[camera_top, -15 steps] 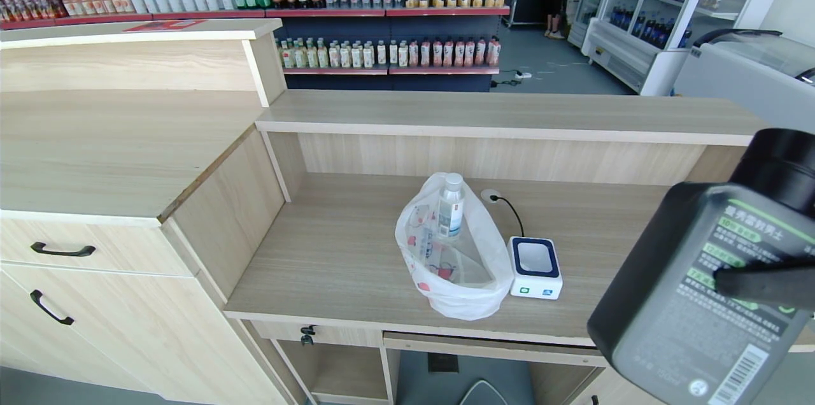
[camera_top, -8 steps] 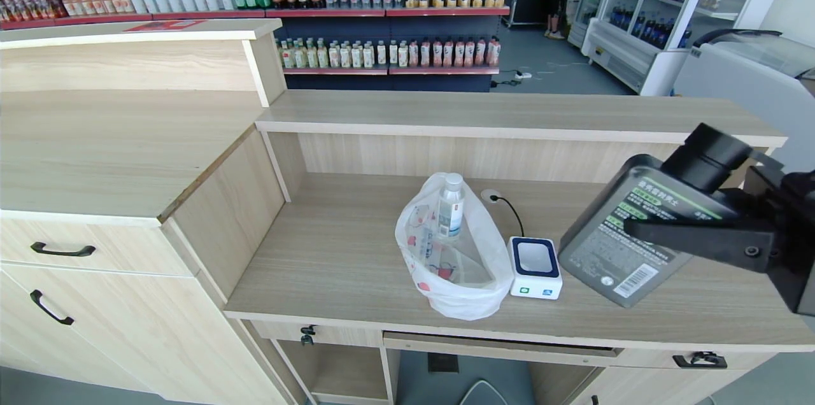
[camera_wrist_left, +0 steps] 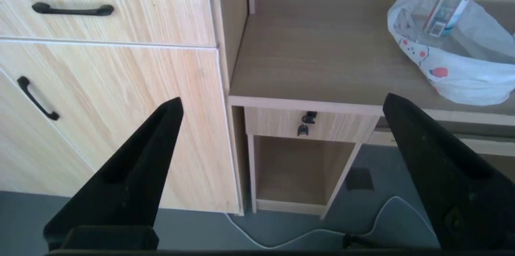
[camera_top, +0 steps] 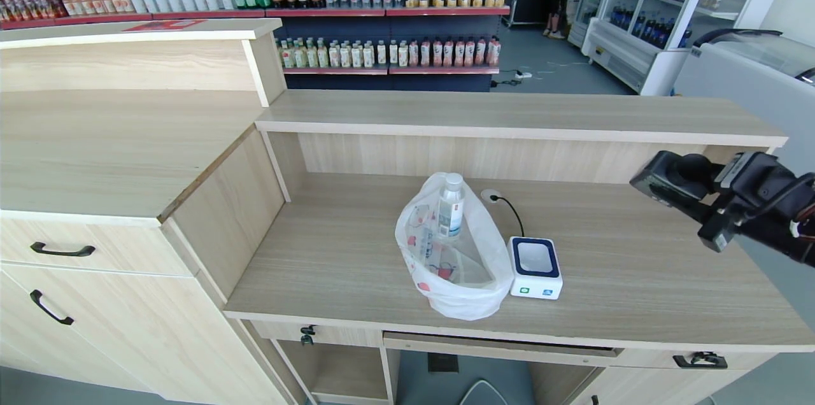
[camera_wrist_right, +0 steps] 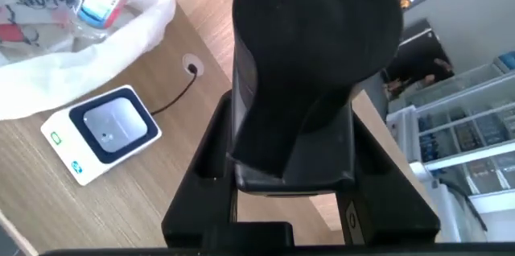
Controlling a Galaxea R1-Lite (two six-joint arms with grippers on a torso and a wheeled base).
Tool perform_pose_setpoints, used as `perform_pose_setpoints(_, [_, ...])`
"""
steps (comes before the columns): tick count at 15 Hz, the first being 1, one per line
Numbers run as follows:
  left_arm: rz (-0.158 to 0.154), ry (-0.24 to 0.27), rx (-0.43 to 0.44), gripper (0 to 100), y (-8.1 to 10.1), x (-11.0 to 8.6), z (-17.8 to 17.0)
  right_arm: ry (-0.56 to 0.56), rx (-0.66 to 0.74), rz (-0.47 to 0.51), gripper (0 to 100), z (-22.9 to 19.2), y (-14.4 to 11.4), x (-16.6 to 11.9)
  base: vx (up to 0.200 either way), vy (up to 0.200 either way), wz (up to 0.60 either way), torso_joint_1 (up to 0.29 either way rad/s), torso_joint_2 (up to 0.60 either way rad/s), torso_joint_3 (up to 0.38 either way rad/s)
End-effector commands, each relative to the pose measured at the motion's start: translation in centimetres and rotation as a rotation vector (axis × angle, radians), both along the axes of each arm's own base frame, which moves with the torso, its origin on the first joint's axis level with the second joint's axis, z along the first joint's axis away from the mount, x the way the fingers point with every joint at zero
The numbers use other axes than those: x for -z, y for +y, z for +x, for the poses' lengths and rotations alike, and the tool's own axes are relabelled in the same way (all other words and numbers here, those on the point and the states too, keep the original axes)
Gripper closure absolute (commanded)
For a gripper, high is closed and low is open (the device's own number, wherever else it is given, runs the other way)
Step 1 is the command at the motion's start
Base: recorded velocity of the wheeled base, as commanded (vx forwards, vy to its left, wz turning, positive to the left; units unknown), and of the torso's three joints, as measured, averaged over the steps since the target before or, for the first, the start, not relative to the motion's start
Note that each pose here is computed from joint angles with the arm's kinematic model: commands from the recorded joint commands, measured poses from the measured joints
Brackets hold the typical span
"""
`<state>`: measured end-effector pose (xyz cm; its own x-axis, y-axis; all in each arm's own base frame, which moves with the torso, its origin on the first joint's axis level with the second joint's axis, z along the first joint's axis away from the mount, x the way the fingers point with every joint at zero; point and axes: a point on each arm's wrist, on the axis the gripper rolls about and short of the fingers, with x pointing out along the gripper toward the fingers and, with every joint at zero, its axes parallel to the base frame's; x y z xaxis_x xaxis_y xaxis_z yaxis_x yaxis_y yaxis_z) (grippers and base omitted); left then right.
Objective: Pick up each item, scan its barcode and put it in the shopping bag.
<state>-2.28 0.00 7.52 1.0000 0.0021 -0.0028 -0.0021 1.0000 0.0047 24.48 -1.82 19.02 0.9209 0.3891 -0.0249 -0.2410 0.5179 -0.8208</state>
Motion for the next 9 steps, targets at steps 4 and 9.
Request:
perform_pose_setpoints(4, [0.000, 0.002, 0.001, 0, 0.0, 0.0, 0.0, 0.069, 0.015, -0.093, 100, 3.7, -1.4, 6.0, 0.000, 0.000, 0.45, 0.001, 0.00, 0.003])
perform_pose_setpoints(9, [0.000, 0.002, -0.001, 0, 0.0, 0.0, 0.0, 0.053, -0.003, -0.123, 100, 6.2, -1.8, 10.3, 0.000, 0.000, 0.00, 0.000, 0.00, 0.000])
